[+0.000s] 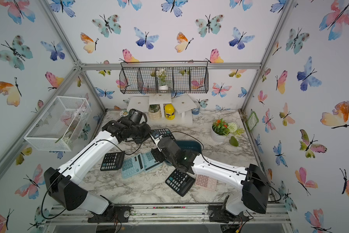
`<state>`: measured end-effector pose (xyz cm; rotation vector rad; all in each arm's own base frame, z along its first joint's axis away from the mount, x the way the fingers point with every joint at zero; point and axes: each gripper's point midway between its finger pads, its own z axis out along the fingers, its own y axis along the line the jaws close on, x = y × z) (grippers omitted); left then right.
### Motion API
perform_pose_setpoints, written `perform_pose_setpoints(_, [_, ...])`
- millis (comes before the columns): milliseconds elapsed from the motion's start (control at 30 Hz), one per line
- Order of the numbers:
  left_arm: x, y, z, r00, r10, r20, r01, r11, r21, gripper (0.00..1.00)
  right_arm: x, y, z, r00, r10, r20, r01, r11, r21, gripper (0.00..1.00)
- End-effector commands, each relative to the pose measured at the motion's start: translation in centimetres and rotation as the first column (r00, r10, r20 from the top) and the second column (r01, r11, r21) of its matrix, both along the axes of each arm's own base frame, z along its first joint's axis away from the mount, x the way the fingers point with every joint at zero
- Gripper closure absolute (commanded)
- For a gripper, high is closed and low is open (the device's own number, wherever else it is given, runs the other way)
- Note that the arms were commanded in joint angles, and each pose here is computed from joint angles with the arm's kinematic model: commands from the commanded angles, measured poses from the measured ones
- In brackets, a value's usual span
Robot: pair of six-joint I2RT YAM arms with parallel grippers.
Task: Put the calculator in the storage box
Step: Pick up the calculator at the center of the board.
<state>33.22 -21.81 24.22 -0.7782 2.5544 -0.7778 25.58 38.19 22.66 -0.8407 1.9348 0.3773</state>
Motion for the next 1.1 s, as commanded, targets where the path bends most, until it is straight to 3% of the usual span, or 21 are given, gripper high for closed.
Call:
perform_pose_setpoints(0, [-0.5, 0.2, 0.8, 1.000, 0.024, 0.018, -0.024, 1.000, -0.006, 1.00, 0.9, 0.1, 0.7, 0.997, -0.050, 0.057, 0.052, 0.998, -0.025, 0.32])
perform_pose_setpoints(300, [-1.6, -1.0, 0.6, 1.000, -0.006, 0.006, 0.006, 1.000, -0.014, 1.00, 2.3, -0.3, 0.3, 0.986, -0.137, 0.096, 0.143, 0.987, -0.066, 0.53])
perform_pose_setpoints(533, [-1.8, -1.3, 0.5, 1.000, -0.020, 0.004, 0.020, 1.000, -0.014, 1.00, 2.0, -0.1, 0.3, 0.988, -0.129, 0.089, 0.135, 0.989, -0.061, 0.91])
perform_pose_setpoints(633, [-1.8, -1.5, 0.7, 0.999, -0.036, 0.007, 0.037, 0.999, -0.018, 1.00, 1.8, -0.2, 0.4, 0.989, -0.124, 0.082, 0.129, 0.990, -0.056, 0.98])
perform_pose_setpoints(667, [-1.7, -1.5, 0.9, 0.999, -0.037, 0.011, 0.037, 0.999, -0.020, 0.96, 1.6, -0.3, 0.4, 0.989, -0.124, 0.076, 0.128, 0.990, -0.051, 0.98])
perform_pose_setpoints(700, [-1.6, -1.5, 1.1, 0.999, -0.037, 0.021, 0.038, 0.999, -0.018, 0.84, 1.5, -0.4, 0.5, 0.989, -0.128, 0.071, 0.131, 0.991, -0.042, 0.98])
perform_pose_setpoints(767, [-1.4, -1.2, 1.7, 0.998, -0.029, 0.047, 0.029, 1.000, -0.009, 0.51, 1.3, -1.0, 0.6, 0.988, -0.146, 0.056, 0.147, 0.989, -0.022, 0.98])
perform_pose_setpoints(900, [-1.1, 0.1, 3.7, 0.993, 0.010, 0.119, -0.011, 1.000, 0.007, 0.01, 0.8, -2.4, 0.8, 0.982, -0.188, 0.018, 0.187, 0.982, 0.034, 0.98])
perform_pose_setpoints(1067, [-1.2, 3.9, 7.3, 0.957, 0.132, 0.260, -0.148, 0.988, 0.043, 0.01, -0.1, -3.8, 1.5, 0.975, -0.218, -0.050, 0.223, 0.968, 0.116, 0.98])
